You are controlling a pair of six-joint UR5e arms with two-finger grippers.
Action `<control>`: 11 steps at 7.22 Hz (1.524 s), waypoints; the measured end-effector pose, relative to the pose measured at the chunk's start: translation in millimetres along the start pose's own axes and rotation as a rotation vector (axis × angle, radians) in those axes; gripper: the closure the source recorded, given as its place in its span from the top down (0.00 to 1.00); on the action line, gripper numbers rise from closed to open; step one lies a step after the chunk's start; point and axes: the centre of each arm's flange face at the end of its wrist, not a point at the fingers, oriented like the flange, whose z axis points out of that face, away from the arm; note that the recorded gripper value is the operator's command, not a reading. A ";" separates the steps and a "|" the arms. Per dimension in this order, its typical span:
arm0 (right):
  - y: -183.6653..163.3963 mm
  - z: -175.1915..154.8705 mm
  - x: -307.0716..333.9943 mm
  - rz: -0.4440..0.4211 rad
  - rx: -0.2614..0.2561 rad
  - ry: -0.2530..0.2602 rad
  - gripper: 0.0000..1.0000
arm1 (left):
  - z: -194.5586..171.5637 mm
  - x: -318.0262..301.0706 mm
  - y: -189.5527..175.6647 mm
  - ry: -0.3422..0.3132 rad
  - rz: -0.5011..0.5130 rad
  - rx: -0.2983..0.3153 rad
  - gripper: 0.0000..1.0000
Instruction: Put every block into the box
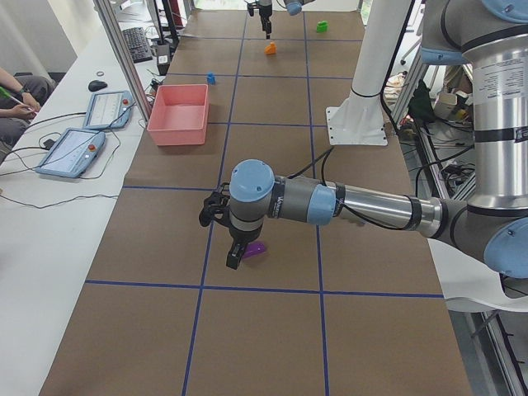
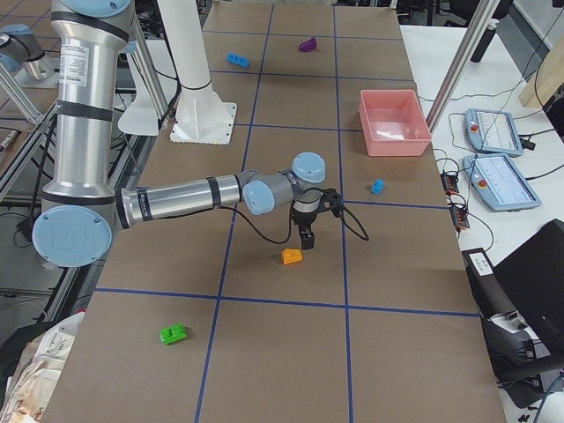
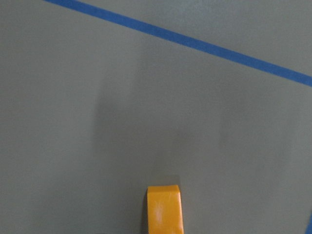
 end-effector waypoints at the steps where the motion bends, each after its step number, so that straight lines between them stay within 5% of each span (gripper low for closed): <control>1: 9.7 31.0 7.0 0.005 0.023 -0.016 0.95 | 0.2 0.0 0.0 0.000 0.000 0.000 1.00; 3: 36.7 60.0 20.7 0.002 0.042 -0.035 0.40 | 0.4 -0.1 0.1 0.000 0.000 0.000 1.00; 5: 43.9 66.3 19.0 -0.005 0.033 -0.039 0.00 | 1.1 -0.5 0.8 0.001 -0.002 -0.003 1.00; 9: 37.0 58.4 1.9 -0.024 0.036 -0.052 0.00 | 2.0 -1.3 0.8 0.001 -0.003 -0.004 1.00; 11: -4.2 18.3 -24.8 -0.002 0.068 -0.052 0.00 | 2.1 -0.6 0.5 0.009 -0.002 -0.002 1.00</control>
